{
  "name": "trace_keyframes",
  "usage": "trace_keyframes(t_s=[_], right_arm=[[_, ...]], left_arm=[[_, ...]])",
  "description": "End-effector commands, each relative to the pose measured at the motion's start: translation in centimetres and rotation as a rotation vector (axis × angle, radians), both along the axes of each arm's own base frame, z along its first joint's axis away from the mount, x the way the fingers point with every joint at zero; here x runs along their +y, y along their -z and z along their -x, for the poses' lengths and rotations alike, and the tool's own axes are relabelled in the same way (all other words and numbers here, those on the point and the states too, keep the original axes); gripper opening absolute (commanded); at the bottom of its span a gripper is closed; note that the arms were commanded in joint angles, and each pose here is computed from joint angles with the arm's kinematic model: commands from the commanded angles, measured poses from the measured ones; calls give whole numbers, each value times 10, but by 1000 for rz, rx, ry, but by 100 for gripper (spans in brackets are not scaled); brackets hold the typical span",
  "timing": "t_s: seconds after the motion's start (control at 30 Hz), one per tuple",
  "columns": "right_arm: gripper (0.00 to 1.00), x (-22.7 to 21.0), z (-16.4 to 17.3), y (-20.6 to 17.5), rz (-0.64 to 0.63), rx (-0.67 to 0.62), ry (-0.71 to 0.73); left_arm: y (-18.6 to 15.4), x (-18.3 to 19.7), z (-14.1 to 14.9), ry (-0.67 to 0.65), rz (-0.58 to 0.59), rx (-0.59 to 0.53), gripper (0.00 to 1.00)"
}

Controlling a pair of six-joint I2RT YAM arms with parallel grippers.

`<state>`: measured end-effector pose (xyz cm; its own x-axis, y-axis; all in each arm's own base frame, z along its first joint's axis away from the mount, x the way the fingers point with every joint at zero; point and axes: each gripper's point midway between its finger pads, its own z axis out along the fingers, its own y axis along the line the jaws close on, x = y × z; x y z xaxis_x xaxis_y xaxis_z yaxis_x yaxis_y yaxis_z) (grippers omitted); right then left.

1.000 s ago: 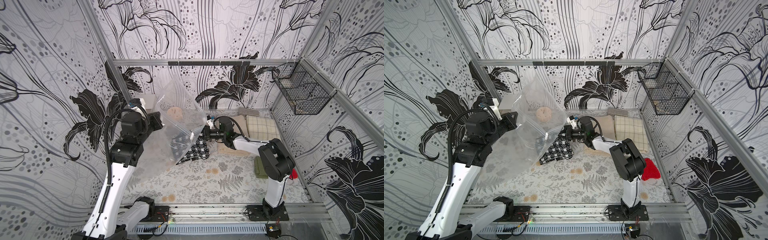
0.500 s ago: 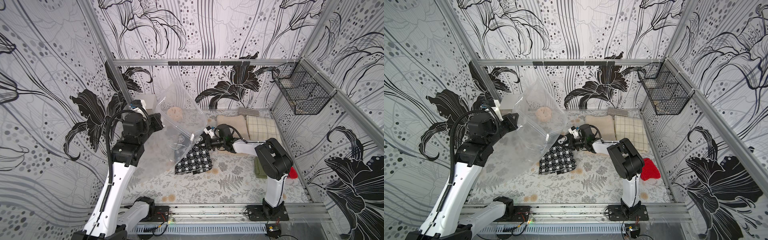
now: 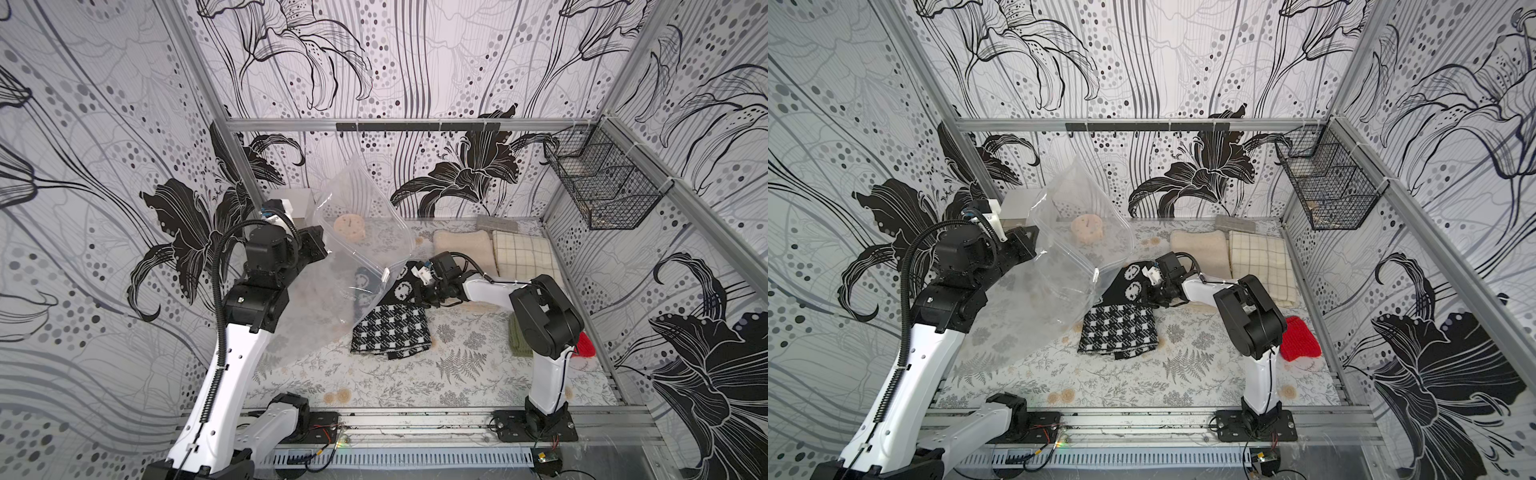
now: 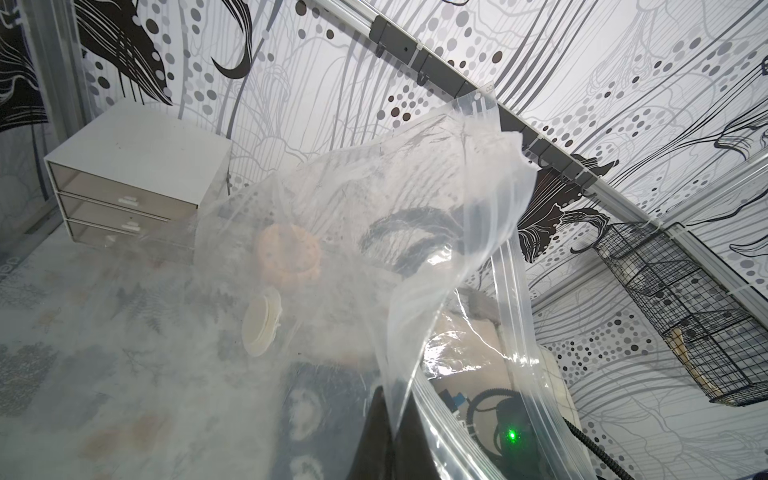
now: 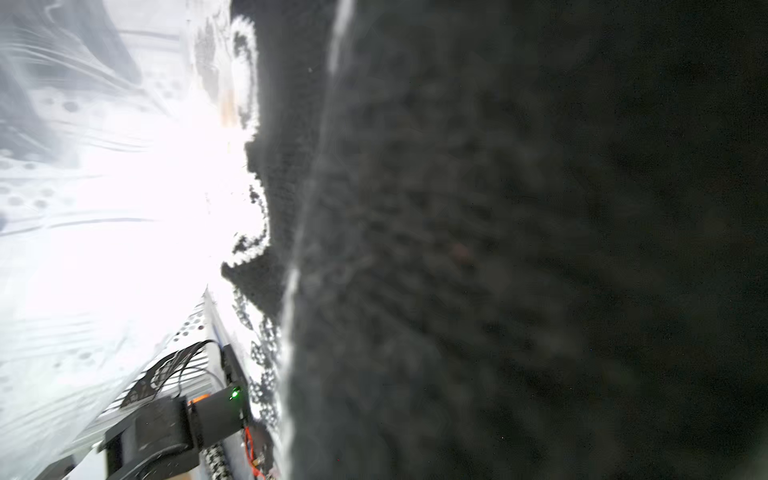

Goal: Take the scarf out of the vacuum bag
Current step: Place the scarf at the center of the board.

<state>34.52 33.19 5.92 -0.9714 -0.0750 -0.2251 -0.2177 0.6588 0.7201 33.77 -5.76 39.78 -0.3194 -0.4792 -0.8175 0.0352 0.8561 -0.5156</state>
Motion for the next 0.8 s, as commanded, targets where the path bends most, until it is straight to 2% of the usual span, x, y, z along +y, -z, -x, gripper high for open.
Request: trace_keyframes(t_s=[0.0,0.33,0.47,0.5,0.63,0.77], right_arm=[[0,4,-14,6,65,-38,10],[0,6,-45,20,158,-103,96],[26,1,-46,18,198,-108,86],[29,1,-45,15,204,-109,76],[38,0,-44,-9,206,-163,34],[41,-23,-49,-36,345,-253,24]], left_arm=[[-14,-3,-3,20,25,-60,0],[-12,-5,-1,26,32,-55,0],[-12,-5,0,30,32,-55,0],[-12,-5,0,31,30,-55,0],[-14,-5,1,31,34,-62,0],[-17,-5,2,34,34,-69,0]])
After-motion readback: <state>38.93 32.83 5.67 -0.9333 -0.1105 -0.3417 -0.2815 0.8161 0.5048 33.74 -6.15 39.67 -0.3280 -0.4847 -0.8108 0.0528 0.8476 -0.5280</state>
